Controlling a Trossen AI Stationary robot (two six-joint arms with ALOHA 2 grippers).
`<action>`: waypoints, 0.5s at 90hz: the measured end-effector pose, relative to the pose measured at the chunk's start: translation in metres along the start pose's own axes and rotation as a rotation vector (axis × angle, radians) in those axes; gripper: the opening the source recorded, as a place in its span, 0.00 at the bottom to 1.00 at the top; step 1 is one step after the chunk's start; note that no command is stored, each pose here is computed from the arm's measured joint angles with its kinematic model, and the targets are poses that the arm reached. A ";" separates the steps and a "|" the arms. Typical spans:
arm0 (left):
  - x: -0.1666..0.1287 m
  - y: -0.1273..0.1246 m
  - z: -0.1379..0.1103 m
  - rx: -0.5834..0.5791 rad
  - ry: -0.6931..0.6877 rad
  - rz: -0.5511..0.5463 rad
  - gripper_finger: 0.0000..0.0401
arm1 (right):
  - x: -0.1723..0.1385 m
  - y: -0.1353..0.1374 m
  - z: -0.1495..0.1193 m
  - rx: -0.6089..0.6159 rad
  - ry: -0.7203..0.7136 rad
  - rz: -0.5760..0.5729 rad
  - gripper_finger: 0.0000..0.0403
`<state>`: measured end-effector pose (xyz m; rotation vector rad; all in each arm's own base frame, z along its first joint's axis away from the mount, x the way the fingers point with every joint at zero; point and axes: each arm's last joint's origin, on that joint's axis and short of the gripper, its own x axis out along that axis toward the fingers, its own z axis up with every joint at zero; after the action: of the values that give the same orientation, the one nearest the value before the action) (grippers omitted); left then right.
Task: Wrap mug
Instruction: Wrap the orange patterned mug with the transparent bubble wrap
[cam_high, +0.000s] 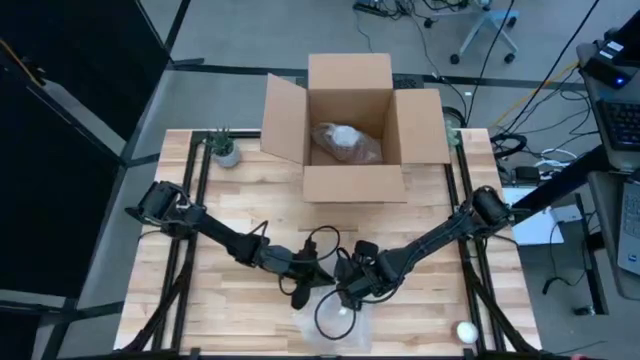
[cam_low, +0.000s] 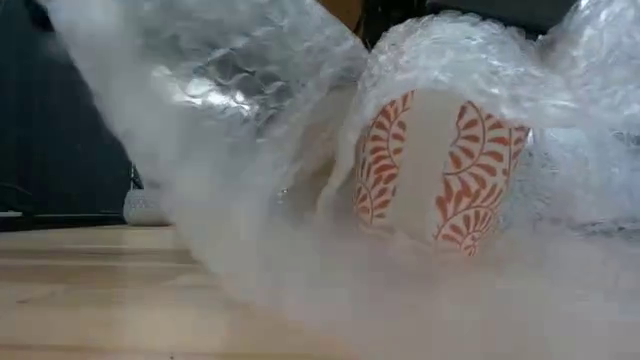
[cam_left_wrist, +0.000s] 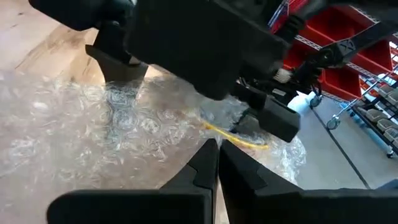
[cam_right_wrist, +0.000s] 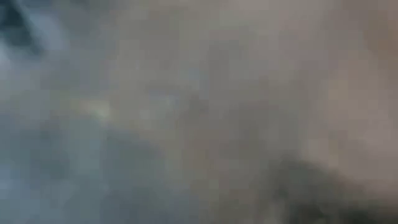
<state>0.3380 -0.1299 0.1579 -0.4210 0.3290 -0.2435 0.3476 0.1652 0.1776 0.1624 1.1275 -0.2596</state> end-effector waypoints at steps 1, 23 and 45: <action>0.000 0.000 0.000 0.000 -0.002 -0.001 0.00 | 0.000 0.000 0.000 -0.001 0.001 0.002 0.48; -0.013 -0.011 0.022 -0.011 -0.067 -0.036 0.00 | -0.005 0.003 0.006 -0.004 -0.020 0.017 0.48; -0.012 -0.014 0.024 -0.012 -0.087 -0.052 0.00 | -0.005 0.001 0.008 -0.016 -0.013 0.024 0.48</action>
<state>0.3337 -0.1297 0.1879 -0.4509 0.2348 -0.2728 0.3525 0.1649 0.1852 0.1597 1.1143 -0.2301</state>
